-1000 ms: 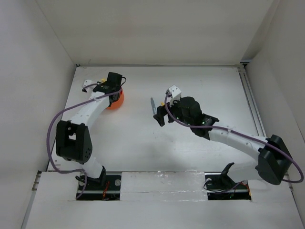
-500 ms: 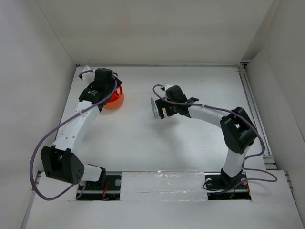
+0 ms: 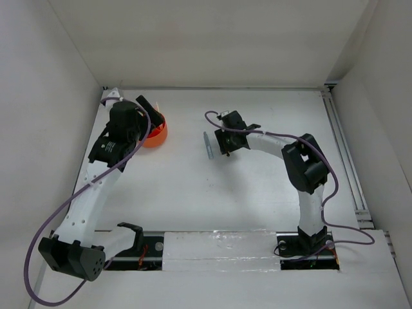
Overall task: Sort the stationery into containers
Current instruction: Pick up the stationery from the center of the board.
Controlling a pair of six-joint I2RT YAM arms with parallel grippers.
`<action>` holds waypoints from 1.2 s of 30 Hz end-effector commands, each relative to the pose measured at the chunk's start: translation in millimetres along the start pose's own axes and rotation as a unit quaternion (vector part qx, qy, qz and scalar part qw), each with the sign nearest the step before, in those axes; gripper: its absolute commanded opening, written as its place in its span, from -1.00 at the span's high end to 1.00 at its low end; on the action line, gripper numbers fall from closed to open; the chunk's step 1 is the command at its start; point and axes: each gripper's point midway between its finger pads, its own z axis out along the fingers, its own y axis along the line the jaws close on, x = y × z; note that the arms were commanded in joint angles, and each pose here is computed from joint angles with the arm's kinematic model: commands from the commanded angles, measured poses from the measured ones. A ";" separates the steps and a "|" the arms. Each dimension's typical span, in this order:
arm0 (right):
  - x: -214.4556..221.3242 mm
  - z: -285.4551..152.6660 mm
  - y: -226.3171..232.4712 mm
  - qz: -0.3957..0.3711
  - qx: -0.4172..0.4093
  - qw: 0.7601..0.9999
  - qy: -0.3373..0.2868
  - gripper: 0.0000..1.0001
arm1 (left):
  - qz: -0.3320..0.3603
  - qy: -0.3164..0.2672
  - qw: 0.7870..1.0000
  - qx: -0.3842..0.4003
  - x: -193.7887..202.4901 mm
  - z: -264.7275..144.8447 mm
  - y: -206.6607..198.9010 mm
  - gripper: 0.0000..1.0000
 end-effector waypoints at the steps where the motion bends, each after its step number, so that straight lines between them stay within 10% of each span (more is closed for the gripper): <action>1: 12.4 0.7 -4.1 0.001 0.021 0.999 0.026 -0.07 | 0.014 -0.003 1.000 0.018 -2.7 0.1 -6.5 -1.00; 7: 40.9 11.9 -9.9 -0.007 0.043 0.997 0.064 1.00 | 0.013 0.020 1.000 0.020 8.1 11.6 -9.3 -1.00; 12: 27.2 -8.0 -0.3 0.002 0.002 1.000 0.028 1.00 | 0.020 0.057 0.997 0.052 27.9 20.8 -17.9 -1.00; 20: -53.8 -86.7 58.2 0.007 -0.139 0.983 -0.119 1.00 | 0.017 0.189 0.930 0.315 90.3 1.9 -89.5 -1.00; 28: -79.3 -152.6 114.1 -0.018 -0.312 0.934 -0.175 1.00 | 0.015 0.182 0.872 0.455 95.5 -32.7 -114.6 -1.00; 36: -89.2 -206.7 142.1 -0.034 -0.413 0.887 -0.203 1.00 | 0.016 0.165 0.865 0.474 90.6 -45.6 -116.1 -0.92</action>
